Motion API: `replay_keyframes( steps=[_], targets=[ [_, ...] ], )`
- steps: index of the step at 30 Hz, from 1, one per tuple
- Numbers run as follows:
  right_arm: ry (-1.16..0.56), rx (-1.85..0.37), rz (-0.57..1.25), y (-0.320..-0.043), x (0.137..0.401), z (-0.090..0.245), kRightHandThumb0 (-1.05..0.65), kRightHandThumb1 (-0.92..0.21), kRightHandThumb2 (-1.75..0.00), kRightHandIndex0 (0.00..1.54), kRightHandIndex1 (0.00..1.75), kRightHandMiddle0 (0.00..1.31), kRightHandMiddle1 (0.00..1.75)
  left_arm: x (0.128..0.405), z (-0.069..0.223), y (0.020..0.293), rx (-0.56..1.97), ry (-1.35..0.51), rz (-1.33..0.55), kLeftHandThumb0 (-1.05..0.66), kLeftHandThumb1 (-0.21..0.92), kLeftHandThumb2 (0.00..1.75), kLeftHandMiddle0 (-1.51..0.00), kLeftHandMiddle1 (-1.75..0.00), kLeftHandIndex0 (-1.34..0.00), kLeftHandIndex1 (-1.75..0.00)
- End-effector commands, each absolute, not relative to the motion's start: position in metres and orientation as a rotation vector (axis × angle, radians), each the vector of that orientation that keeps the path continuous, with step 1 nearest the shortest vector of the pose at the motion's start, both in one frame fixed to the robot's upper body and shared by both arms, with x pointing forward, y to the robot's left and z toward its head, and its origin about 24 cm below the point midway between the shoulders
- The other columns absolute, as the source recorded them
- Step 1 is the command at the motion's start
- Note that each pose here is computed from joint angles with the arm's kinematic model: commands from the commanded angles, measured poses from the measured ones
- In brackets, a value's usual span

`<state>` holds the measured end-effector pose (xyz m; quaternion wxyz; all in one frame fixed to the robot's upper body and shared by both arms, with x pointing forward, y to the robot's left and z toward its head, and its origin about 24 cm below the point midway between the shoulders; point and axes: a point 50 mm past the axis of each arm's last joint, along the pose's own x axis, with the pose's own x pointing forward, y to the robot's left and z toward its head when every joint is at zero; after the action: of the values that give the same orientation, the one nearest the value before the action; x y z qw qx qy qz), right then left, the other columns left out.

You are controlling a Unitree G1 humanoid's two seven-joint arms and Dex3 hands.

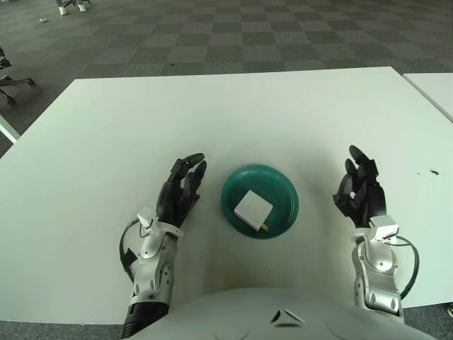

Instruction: Put the charger into the plate.

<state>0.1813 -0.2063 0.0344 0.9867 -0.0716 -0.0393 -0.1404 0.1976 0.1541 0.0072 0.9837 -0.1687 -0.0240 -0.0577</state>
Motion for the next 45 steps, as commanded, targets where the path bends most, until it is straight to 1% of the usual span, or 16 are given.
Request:
replay_keyframes(
  steps=[1,8,16,19,21,24,28,29,30,31,33,36,40,45],
  targets=[
    [-0.11,-0.158,-0.275,-0.205,0.185,0.034,-0.95,-0.92,-0.91,0.17,0.04,0.0,0.48,0.193,0.002,0.158,-0.339,-0.026,-0.109,-0.85,0.92,0.59,-0.43,0.0,-0.27,-1.09],
    [-0.101,-0.173,-0.248,-0.199,0.185,0.025,-0.92,-0.92,-0.94,0.15,0.02,0.0,0.45,0.184,0.002,0.15,-0.341,-0.026,-0.112,-0.85,0.92,0.59,-0.43,0.0,-0.27,-1.09],
    [-0.102,-0.182,-0.185,-0.214,0.178,0.024,-0.92,-0.92,-0.95,0.14,0.01,0.0,0.42,0.172,0.004,0.129,-0.346,-0.028,-0.118,-0.85,0.92,0.59,-0.43,0.0,-0.27,-1.09],
    [-0.099,-0.148,-0.153,-0.214,0.178,0.023,-0.93,-0.92,-0.95,0.13,0.01,0.0,0.4,0.168,0.004,0.123,-0.346,-0.028,-0.118,-0.85,0.92,0.59,-0.43,0.0,-0.27,-1.09],
    [-0.096,-0.117,-0.146,-0.211,0.181,0.021,-0.94,-0.92,-0.95,0.13,0.01,0.0,0.41,0.166,0.005,0.118,-0.346,-0.028,-0.119,-0.85,0.92,0.59,-0.43,0.0,-0.27,-1.09],
    [-0.089,-0.069,-0.144,-0.203,0.187,0.016,-0.95,-0.92,-0.91,0.12,0.0,0.0,0.47,0.162,0.005,0.111,-0.346,-0.028,-0.12,-0.85,0.92,0.59,-0.43,0.0,-0.27,-1.09],
    [-0.085,-0.074,-0.138,-0.205,0.187,0.014,-0.96,-0.92,-0.88,0.12,0.0,0.0,0.52,0.157,0.006,0.104,-0.345,-0.028,-0.121,-0.85,0.92,0.59,-0.43,0.0,-0.27,-1.09],
    [-0.08,-0.089,-0.13,-0.204,0.187,0.012,-0.96,-0.92,-0.88,0.12,0.0,0.0,0.53,0.152,0.007,0.117,-0.255,-0.024,-0.039,-0.85,0.92,0.59,-0.43,0.0,-0.27,-1.09],
    [-0.078,-0.099,-0.125,-0.204,0.187,0.012,-0.97,-0.92,-0.88,0.12,0.01,0.0,0.53,0.147,0.008,0.126,-0.186,-0.023,0.021,-0.85,0.92,0.73,-0.39,0.0,-0.17,-0.99],
    [-0.073,-0.111,-0.117,-0.203,0.187,0.011,-0.97,-0.92,-0.88,0.12,0.01,0.0,0.54,0.141,0.005,0.133,-0.142,-0.015,0.067,-0.85,0.92,0.78,-0.37,0.0,-0.14,-0.96],
    [-0.066,-0.126,-0.1,-0.2,0.188,0.009,-0.97,-0.92,-0.9,0.13,0.01,0.0,0.54,0.138,0.002,0.139,-0.117,-0.005,0.101,-0.85,0.92,0.91,-0.34,0.0,-0.06,-0.86],
    [-0.057,-0.139,-0.078,-0.196,0.188,0.008,-0.96,-0.92,-0.91,0.13,0.01,0.0,0.52,0.137,0.001,0.14,-0.112,-0.005,0.115,-0.84,0.92,0.97,-0.31,0.0,-0.02,-0.81],
    [-0.041,-0.11,-0.017,-0.172,0.2,0.008,-0.96,-0.92,-0.92,0.12,0.0,0.0,0.49,0.139,0.001,0.147,-0.077,-0.018,0.137,-0.83,0.92,0.99,-0.29,0.0,0.0,-0.76],
    [-0.035,-0.079,0.022,-0.164,0.206,0.006,-0.95,-0.92,-0.92,0.12,0.0,0.0,0.47,0.139,0.005,0.152,-0.027,-0.032,0.173,-0.82,0.92,1.0,-0.25,0.0,0.0,-0.69]
  ],
)
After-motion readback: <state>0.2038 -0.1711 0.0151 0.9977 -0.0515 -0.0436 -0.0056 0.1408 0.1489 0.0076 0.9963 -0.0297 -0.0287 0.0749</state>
